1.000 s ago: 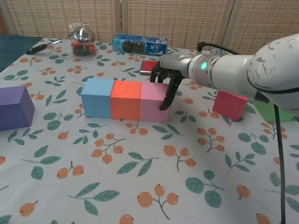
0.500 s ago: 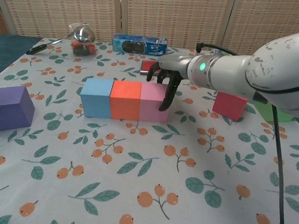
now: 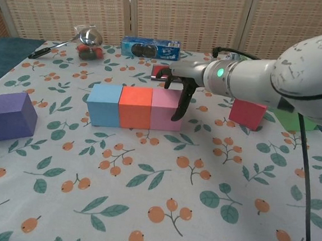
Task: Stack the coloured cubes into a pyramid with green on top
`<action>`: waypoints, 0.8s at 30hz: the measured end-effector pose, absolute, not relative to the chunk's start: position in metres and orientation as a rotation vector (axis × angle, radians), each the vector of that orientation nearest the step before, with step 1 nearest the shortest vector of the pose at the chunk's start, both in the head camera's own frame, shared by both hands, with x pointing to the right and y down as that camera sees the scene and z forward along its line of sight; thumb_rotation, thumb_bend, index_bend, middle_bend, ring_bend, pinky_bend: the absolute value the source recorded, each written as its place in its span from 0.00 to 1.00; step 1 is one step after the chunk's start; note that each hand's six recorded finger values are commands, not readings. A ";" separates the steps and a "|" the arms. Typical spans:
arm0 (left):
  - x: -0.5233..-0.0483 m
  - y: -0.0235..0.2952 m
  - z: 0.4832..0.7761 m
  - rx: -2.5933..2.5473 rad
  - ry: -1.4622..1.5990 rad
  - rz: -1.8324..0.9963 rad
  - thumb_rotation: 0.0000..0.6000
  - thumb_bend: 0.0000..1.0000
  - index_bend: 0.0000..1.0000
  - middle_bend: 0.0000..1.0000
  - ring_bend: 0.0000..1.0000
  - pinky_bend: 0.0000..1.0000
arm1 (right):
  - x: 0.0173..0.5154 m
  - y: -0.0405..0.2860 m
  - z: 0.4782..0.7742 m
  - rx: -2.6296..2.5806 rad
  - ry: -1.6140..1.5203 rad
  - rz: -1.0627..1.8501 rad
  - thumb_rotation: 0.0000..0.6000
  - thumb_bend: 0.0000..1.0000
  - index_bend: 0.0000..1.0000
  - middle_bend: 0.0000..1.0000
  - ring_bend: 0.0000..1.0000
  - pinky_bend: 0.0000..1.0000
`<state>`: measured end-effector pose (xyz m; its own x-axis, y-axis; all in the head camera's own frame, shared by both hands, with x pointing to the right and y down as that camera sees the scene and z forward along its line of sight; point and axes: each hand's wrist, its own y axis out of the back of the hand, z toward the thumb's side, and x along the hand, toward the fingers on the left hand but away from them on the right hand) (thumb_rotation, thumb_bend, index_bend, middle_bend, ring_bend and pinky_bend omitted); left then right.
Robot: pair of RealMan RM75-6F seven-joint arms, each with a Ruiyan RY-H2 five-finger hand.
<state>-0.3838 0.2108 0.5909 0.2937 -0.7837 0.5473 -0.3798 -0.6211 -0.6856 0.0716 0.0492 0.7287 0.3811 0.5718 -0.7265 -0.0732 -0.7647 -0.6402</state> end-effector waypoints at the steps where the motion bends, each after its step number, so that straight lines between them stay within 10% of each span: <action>1: -0.384 0.211 0.591 -2.140 1.039 -1.273 1.00 0.31 0.07 0.01 0.00 0.06 | 0.072 0.049 0.726 -2.056 -0.430 1.407 1.00 0.02 0.00 0.06 0.00 0.00; 24: -0.384 0.211 0.589 -2.122 1.040 -1.309 1.00 0.31 0.07 0.01 0.00 0.06 | 0.114 0.017 0.722 -1.991 -0.487 1.436 1.00 0.02 0.00 0.03 0.00 0.00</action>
<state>-0.3842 0.2111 0.5895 0.2706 -0.7822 0.5612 -0.3693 -0.6227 -0.6898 0.1144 0.0174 0.7223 0.3381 0.6213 -0.7069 -0.0630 -0.7345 -0.6757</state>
